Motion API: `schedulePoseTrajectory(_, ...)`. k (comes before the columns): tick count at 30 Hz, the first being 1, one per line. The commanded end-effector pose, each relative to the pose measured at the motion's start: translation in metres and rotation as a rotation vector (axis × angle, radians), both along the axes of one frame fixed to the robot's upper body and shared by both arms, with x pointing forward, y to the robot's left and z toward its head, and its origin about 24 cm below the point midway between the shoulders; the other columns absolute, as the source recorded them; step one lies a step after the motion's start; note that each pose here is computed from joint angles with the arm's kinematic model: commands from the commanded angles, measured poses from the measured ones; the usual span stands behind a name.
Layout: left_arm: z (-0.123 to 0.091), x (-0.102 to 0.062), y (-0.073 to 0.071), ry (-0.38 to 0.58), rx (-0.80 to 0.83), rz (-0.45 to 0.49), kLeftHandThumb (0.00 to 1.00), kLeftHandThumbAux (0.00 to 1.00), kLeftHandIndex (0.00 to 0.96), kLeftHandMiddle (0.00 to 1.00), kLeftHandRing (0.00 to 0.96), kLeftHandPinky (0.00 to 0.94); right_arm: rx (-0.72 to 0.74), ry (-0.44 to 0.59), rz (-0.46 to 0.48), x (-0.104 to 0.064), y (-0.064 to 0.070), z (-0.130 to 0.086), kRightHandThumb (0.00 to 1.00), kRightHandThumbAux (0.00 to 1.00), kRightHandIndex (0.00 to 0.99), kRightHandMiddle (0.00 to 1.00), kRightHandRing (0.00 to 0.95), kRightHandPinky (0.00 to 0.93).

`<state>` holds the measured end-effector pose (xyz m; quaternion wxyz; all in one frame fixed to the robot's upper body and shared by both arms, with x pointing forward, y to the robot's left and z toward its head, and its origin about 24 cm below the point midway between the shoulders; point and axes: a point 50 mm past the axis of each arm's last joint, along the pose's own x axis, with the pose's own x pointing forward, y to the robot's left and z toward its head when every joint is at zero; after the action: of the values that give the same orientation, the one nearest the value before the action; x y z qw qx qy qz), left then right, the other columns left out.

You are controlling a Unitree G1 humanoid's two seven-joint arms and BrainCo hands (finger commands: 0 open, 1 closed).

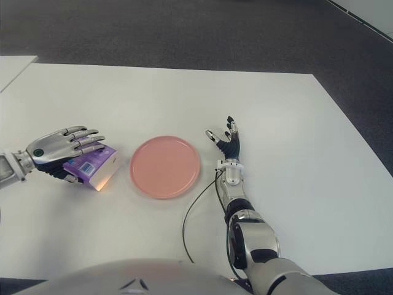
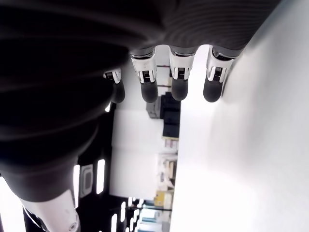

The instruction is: Put the tissue paper into the plate.

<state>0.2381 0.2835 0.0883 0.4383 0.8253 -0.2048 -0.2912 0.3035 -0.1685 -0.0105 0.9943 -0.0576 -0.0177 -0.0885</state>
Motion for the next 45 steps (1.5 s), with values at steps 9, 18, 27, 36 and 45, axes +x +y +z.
schedulePoseTrajectory(9, 0.005, 0.000, 0.008, 0.000, 0.046, 0.010, 0.386, 0.267, 0.000, 0.000, 0.000, 0.000, -0.015, 0.113, -0.012, -0.020, 0.004, -0.025, 0.122, 0.689, 0.009, 0.000, 0.000, 0.013)
schedulePoseTrajectory(18, 0.009, 0.003, 0.007, -0.036, 0.063, -0.012, 0.403, 0.273, 0.000, 0.000, 0.000, 0.000, -0.038, 0.095, -0.023, -0.021, 0.004, -0.023, 0.109, 0.684, 0.017, 0.007, 0.000, 0.020)
schedulePoseTrajectory(27, 0.013, 0.004, 0.008, -0.087, 0.112, -0.045, 0.403, 0.289, 0.000, 0.000, 0.000, 0.000, -0.094, 0.061, -0.073, -0.023, 0.006, -0.020, 0.088, 0.665, 0.028, 0.024, 0.000, 0.020)
schedulePoseTrajectory(36, 0.016, 0.004, 0.013, -0.118, 0.157, -0.054, 0.381, 0.299, 0.000, 0.000, 0.000, 0.000, -0.101, 0.069, -0.058, -0.022, 0.004, -0.021, 0.084, 0.644, 0.024, 0.018, 0.000, 0.013)
schedulePoseTrajectory(45, 0.019, 0.003, 0.017, -0.120, 0.171, -0.055, 0.402, 0.313, 0.000, 0.000, 0.000, 0.000, -0.106, 0.063, -0.060, -0.023, 0.005, -0.021, 0.068, 0.648, 0.033, 0.020, 0.000, 0.003)
